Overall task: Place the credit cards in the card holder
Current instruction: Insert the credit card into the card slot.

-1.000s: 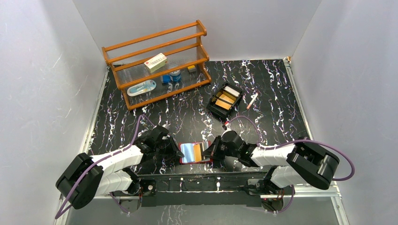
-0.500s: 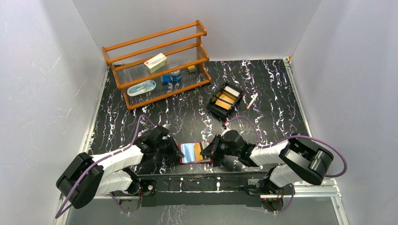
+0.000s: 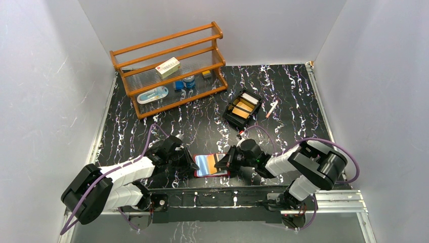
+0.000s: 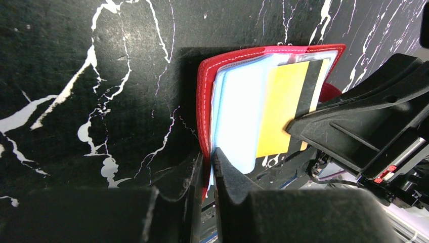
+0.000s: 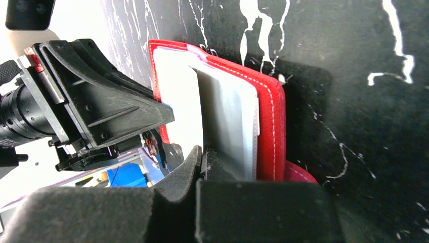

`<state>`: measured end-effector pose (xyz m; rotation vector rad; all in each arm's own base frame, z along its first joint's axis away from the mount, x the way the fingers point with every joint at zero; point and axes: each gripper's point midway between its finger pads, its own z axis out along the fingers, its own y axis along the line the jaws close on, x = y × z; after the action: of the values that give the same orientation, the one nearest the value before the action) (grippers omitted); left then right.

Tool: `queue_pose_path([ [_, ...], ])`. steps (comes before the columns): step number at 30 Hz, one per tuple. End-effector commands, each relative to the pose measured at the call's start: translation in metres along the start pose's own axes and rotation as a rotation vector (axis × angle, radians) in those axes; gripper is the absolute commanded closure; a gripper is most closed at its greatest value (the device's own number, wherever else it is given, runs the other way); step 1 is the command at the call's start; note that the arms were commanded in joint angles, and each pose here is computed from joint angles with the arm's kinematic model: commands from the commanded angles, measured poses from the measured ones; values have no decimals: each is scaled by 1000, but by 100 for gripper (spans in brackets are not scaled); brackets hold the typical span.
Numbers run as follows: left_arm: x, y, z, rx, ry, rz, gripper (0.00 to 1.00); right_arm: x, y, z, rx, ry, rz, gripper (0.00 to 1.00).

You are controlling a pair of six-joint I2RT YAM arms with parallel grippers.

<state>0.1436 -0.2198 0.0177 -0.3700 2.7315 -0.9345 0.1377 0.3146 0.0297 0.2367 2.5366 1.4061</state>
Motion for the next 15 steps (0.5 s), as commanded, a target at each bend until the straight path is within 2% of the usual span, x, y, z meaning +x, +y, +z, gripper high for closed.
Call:
queue_pose_path([
  [1, 9, 14, 1, -39, 33, 4, 90, 9, 8, 4, -39, 51, -49, 100],
  [15, 10, 10, 1, -19, 45, 7, 87, 4, 13, 3, -52, 4, -42, 100],
])
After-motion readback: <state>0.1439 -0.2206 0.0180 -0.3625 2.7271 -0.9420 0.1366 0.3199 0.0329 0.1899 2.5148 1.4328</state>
